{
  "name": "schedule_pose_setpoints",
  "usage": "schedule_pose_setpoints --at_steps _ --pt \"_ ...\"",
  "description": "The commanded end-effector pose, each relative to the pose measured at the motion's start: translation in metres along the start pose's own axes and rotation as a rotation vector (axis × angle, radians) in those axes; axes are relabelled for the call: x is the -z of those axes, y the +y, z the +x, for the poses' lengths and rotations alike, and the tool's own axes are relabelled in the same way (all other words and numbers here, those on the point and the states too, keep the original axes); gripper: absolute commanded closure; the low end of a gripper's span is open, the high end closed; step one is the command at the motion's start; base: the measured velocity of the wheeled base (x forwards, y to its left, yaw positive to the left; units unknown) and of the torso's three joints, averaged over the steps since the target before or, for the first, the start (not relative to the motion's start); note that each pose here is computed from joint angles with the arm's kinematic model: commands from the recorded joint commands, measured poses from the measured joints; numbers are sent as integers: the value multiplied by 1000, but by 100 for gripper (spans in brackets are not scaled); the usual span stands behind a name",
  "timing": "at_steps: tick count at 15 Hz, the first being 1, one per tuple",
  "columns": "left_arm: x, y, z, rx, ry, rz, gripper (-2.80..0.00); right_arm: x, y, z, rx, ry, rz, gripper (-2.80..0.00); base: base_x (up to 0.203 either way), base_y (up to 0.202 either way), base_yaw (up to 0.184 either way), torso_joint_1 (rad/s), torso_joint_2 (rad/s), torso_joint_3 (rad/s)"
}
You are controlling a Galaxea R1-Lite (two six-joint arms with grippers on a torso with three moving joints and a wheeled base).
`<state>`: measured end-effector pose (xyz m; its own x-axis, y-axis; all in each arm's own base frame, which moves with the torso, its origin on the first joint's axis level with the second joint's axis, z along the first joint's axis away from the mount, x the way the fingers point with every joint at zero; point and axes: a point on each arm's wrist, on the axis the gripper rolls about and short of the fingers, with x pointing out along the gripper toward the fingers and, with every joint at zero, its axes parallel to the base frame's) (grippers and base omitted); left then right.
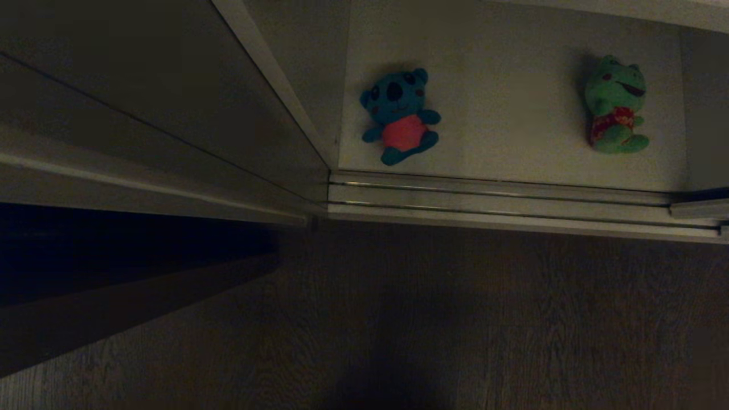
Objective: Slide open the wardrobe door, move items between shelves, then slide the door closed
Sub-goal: Close the door
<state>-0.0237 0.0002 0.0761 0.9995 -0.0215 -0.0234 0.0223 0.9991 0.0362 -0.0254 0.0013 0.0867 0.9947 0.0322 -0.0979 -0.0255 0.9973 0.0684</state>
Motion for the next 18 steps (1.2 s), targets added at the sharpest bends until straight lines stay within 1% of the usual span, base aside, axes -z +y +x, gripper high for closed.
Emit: schedule_pose_setpoints --at_steps 1,3,4,5,6,7,9,11,18 --pt "0 0 0 0 1 0 0 -2 0 0 -13 -204 -10 0 0 0 0 0 0 0" --pt "0 0 0 0 1 0 0 8 -1 3 4 -135 -30 0 0 0 0 0 0 0" --pt "0 0 0 0 1 0 0 8 -2 3 32 -130 -16 0 0 0 0 0 0 0" --pt "0 0 0 0 0 0 0 8 -2 3 38 -129 -35 0 0 0 0 0 0 0" --pt "0 0 0 0 1 0 0 10 -2 4 40 -110 -80 0 0 0 0 0 0 0" --pt "0 0 0 0 0 0 0 12 -2 4 37 -97 -98 0 0 0 0 0 0 0" --pt "0 0 0 0 1 0 0 12 -2 4 21 -90 -184 0 0 0 0 0 0 0" --pt "0 0 0 0 0 0 0 12 -2 4 12 -90 -153 0 0 0 0 0 0 0" --pt "0 0 0 0 1 0 0 12 -2 4 10 -91 -149 0 0 0 0 0 0 0"
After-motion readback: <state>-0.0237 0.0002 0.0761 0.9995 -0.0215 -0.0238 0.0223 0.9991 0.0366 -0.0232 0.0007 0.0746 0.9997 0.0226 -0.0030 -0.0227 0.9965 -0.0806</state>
